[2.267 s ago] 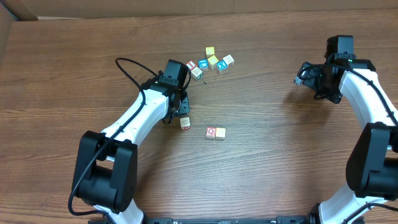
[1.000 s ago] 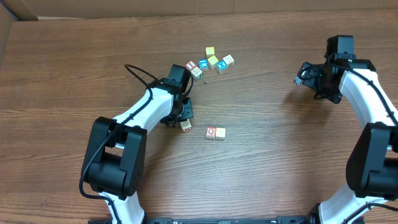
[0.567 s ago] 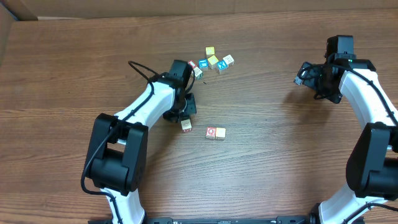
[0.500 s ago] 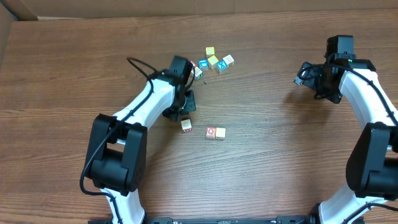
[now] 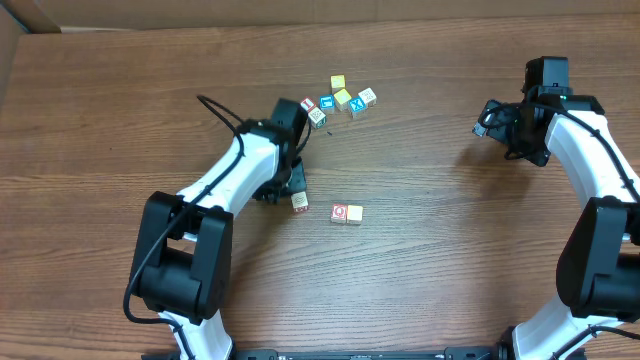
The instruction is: Flip 3 blocks
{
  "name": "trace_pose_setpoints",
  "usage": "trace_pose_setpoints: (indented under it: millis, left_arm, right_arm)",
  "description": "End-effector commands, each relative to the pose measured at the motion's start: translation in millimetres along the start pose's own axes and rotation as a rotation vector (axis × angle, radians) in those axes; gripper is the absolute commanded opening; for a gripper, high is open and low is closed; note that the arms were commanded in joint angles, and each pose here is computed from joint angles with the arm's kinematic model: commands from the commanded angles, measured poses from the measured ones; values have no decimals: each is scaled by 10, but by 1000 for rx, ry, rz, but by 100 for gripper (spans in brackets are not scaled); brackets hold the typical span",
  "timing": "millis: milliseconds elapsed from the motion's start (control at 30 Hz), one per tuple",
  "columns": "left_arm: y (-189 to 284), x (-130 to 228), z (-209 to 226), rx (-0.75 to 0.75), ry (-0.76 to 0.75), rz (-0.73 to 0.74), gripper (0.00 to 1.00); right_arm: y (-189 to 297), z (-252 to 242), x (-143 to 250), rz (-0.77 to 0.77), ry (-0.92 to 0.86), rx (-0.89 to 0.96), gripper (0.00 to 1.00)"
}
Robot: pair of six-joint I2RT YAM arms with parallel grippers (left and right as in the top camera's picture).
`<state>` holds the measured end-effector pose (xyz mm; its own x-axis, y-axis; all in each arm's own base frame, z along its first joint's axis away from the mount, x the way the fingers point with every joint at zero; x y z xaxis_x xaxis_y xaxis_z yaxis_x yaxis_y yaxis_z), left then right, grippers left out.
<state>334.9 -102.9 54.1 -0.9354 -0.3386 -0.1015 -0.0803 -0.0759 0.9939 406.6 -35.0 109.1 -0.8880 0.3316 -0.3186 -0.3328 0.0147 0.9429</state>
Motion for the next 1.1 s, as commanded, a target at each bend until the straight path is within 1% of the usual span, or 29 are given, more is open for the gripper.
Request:
trace_pose_setpoints:
  millis: [0,67,233,367,633,800,1067]
  left_arm:
    - [-96,158,-21,36,3,38,5]
    - [-126,171,-50,57,-3,38,4]
    - [-105,138,-247,182,-56,39,4]
    - [-90,169,-316,232,-84,61,4]
    - [-84,232,-354,230,-118,71,4]
    - [-66,308,-472,239,-158,60,4]
    - [-85,303,-383,157,-165,31,4]
  right_arm:
    - [24,7,-43,-15,3,-1,100]
    - [24,7,-43,-15,3,-1,100]
    - [24,7,-43,-15,4,-1,100]
    - [24,7,-43,-15,3,-1,100]
    - [24,7,-43,-15,3,-1,100]
    - [24,7,-43,-15,3,-1,100]
    - [24,7,-43,-15,3,-1,100]
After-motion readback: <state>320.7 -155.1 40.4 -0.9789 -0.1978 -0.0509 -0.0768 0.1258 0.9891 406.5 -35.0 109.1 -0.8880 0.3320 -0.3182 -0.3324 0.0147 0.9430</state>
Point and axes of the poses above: each gripper's point midway between its finger pads, its own y axis back along the fingers, its own z axis along the line the jaws close on, x = y × z, the point moved 4 cm from there along y, back along the fingers, and after that the axes turned 9 degrees about y, right-handed, at the moved point
